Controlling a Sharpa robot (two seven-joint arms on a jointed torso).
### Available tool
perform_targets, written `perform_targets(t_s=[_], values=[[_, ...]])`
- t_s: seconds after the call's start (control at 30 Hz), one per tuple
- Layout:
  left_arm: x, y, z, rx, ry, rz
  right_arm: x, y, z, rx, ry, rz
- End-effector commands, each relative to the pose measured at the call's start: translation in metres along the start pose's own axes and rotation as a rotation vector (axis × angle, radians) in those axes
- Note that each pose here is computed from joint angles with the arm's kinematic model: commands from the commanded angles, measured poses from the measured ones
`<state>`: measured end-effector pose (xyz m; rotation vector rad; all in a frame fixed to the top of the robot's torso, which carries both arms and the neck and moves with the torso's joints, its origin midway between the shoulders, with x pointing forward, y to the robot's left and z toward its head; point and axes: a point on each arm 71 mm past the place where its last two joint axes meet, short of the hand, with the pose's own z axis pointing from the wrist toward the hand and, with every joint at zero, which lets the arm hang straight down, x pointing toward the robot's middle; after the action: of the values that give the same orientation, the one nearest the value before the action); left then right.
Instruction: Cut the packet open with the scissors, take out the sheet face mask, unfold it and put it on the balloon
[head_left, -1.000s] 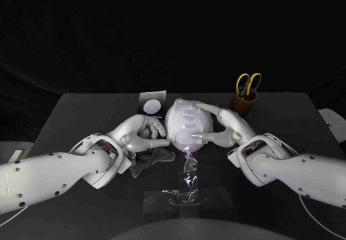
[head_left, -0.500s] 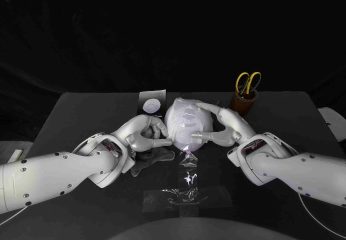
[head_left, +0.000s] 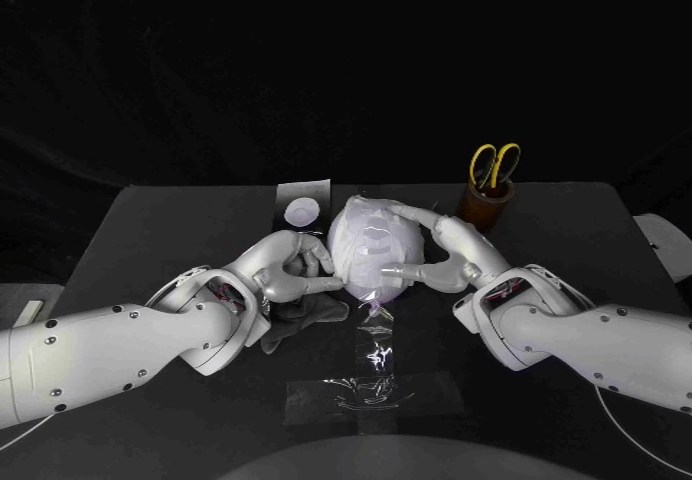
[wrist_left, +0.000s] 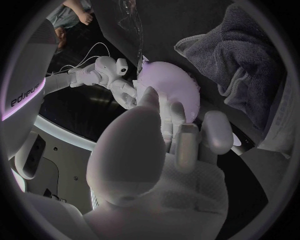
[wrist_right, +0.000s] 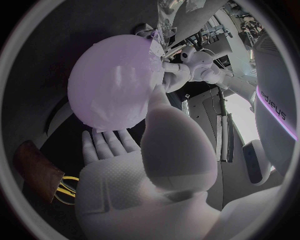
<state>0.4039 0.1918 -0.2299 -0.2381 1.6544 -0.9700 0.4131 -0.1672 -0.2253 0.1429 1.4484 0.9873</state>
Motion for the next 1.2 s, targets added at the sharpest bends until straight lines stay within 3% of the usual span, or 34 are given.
perform_targets(t_s=[0.03,0.83,1.2], values=[[0.0017,-0.0009,0.0008,-0.019,0.009,0.002,0.0052,-0.0010,-0.0019,0.006,0.040,0.005],[0.0037,-0.0086,0.0018,0.008,-0.004,-0.061,0.0058,-0.0015,-0.0021,0.009,0.045,0.007],[0.0026,-0.0085,-0.0005,0.011,0.001,-0.086,0.0054,-0.0024,-0.0024,0.012,0.047,0.006]])
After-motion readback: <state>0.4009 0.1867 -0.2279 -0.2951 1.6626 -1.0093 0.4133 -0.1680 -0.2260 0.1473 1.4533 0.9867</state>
